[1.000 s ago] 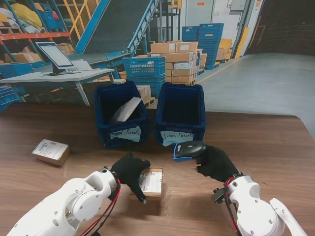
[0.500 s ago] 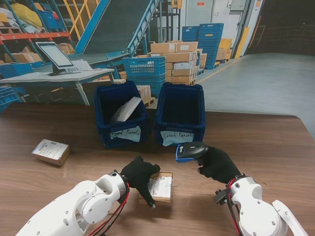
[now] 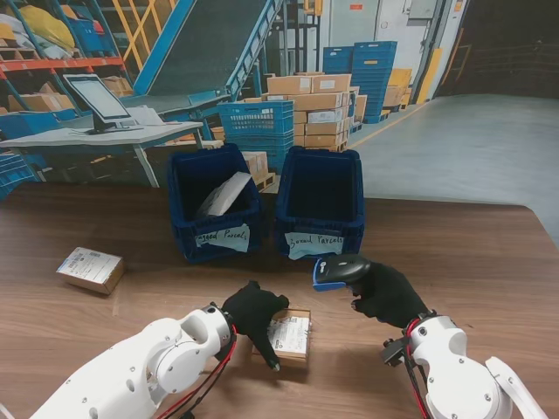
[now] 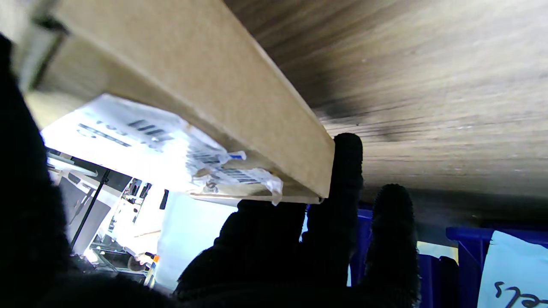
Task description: Scan and sort packages by packaging type
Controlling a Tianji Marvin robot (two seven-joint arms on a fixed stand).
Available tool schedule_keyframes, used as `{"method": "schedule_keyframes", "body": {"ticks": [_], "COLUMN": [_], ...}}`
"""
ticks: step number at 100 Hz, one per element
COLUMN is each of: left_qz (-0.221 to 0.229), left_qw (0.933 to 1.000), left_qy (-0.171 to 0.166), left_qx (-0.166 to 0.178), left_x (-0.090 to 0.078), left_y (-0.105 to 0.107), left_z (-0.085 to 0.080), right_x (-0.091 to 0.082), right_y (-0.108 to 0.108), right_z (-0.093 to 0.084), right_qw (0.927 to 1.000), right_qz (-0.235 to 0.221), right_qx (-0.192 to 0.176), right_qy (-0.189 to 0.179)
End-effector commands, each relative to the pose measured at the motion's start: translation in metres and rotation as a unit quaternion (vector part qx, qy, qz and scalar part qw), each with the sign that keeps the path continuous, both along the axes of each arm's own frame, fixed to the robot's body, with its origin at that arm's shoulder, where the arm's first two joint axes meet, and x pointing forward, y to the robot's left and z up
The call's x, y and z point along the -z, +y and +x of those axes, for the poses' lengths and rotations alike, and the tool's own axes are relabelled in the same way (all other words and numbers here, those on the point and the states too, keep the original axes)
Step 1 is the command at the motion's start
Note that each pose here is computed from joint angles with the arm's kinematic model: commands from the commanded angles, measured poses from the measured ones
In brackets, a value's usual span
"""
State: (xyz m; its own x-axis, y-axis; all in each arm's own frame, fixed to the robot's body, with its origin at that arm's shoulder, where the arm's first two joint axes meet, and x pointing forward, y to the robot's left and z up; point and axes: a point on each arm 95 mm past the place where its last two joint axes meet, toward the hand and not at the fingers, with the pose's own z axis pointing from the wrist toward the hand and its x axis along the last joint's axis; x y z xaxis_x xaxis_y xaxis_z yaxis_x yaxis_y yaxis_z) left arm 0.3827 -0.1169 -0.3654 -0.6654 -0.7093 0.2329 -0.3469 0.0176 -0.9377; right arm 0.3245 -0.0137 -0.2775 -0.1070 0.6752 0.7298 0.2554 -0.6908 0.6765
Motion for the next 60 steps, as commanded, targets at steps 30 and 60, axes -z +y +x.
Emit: {"method": "schedule_keyframes", "body": {"ticks": [30, 60], "left_qz": [-0.001, 0.010], "left_qw": [1.0000, 0.9999], "left_qy": [0.005, 0.003], "left_qx": [0.000, 0.004], "left_x": [0.001, 0.000], "left_y": [-0.013, -0.017], "left_z": [0.003, 0.004], "right_x": [0.000, 0.000], "right_y": [0.002, 0.001], "right_z": [-0.003, -0.004], "right_qw": [0.9999, 0.9999], "right_qz": [0.004, 0.004], "right_qx": [-0.009, -0.009], "right_qy": [0.007, 0.008]}}
